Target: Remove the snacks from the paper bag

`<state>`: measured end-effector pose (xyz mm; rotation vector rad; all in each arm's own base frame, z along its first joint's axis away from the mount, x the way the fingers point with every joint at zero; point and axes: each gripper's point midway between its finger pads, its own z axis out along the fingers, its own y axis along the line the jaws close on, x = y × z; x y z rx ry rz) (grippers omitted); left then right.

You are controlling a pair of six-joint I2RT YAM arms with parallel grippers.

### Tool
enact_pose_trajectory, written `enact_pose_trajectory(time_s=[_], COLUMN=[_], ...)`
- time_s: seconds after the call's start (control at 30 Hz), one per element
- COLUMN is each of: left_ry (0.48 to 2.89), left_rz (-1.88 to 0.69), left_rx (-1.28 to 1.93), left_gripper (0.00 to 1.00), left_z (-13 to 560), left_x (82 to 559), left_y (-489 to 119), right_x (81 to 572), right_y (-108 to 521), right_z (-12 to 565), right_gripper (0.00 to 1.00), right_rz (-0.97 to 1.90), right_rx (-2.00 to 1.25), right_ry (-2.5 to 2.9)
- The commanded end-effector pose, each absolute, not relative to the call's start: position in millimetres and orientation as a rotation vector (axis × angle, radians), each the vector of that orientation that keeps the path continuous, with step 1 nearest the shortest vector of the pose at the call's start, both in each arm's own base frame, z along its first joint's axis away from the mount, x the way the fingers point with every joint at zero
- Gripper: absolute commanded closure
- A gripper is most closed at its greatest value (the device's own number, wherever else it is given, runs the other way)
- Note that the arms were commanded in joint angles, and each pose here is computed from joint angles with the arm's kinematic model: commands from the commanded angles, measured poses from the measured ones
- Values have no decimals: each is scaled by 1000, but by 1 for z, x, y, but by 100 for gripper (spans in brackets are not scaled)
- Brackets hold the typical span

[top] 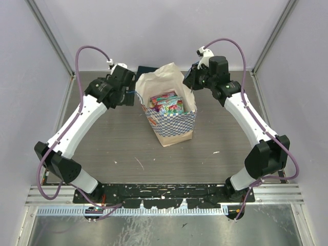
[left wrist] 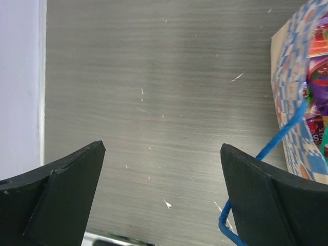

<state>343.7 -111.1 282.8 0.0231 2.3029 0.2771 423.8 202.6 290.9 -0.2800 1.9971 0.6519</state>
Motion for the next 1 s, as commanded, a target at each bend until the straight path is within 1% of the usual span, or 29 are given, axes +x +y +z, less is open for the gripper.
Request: enact_pose_trajectory(time_s=[0.0, 0.07, 0.13, 0.27, 0.33, 0.47, 0.57, 0.73, 0.97], left_ry=[2390, 2392, 2343, 2106, 2006, 1900, 1857, 1782, 1533], left_rz=[287, 211, 207, 339, 405, 435, 366, 211, 97], left_rx=[-203, -243, -277, -337, -313, -277, -258, -184, -149], left_gripper=[2, 2, 2, 2, 2, 2, 2, 2, 2], left_z=[248, 241, 250, 303, 328, 362, 379, 383, 405], left_x=[323, 320, 321, 334, 343, 358, 368, 379, 389], left_y=[-104, -111, -106, -74, -63, -61, -72, -101, -123], right_x=[422, 422, 422, 420, 419, 418, 417, 417, 417], right_y=[199, 199, 199, 201, 203, 203, 204, 203, 206], right_z=[331, 329, 328, 329, 330, 332, 333, 331, 327], right_gripper=[83, 83, 83, 83, 83, 83, 82, 82, 82], right_rz=[667, 669, 670, 693, 703, 710, 711, 710, 726], right_rx=[-265, -260, -256, -262, -264, -266, -269, -272, -283], right_ry=[1871, 1874, 1877, 1872, 1868, 1864, 1861, 1864, 1868])
